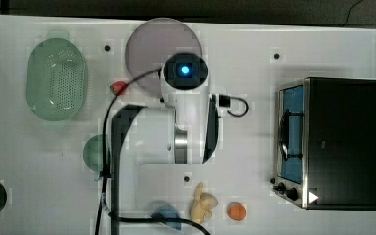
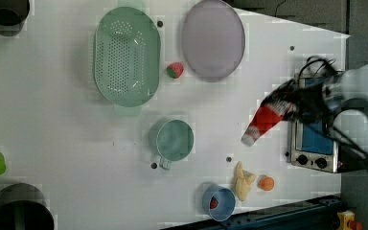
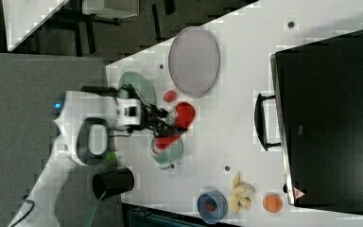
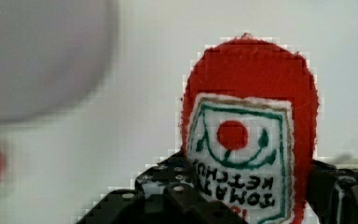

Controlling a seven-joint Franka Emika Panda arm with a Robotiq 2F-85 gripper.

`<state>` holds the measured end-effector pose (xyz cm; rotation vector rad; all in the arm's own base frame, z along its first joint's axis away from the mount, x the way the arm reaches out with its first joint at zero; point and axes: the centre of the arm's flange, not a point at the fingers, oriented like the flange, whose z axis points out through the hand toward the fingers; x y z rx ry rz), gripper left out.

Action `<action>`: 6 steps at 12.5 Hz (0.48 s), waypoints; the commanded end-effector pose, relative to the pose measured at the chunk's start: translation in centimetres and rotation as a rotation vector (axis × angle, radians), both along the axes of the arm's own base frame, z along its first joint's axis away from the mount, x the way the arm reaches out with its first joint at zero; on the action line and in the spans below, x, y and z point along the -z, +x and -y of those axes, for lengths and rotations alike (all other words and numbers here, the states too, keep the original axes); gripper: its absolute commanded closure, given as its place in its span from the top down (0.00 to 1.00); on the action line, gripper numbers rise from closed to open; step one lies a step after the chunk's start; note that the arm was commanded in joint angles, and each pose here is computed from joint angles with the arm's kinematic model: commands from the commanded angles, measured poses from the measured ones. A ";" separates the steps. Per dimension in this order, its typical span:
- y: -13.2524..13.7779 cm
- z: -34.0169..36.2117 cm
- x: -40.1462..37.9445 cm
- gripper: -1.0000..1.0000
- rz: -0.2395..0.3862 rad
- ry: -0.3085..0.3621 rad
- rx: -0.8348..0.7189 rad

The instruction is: Pick Ketchup from oven and place it on table.

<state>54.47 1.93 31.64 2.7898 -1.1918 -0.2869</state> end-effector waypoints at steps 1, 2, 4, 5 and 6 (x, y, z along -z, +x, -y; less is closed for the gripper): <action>-0.4 3.1 3.3 0.64 0.036 -0.006 0.091; -0.6 3.3 5.1 0.64 0.040 -0.016 0.093; -0.7 3.6 8.3 0.64 0.035 -0.035 0.097; -0.7 3.8 9.6 0.64 0.031 -0.043 0.099; -1.0 3.9 10.9 0.67 0.017 -0.050 0.098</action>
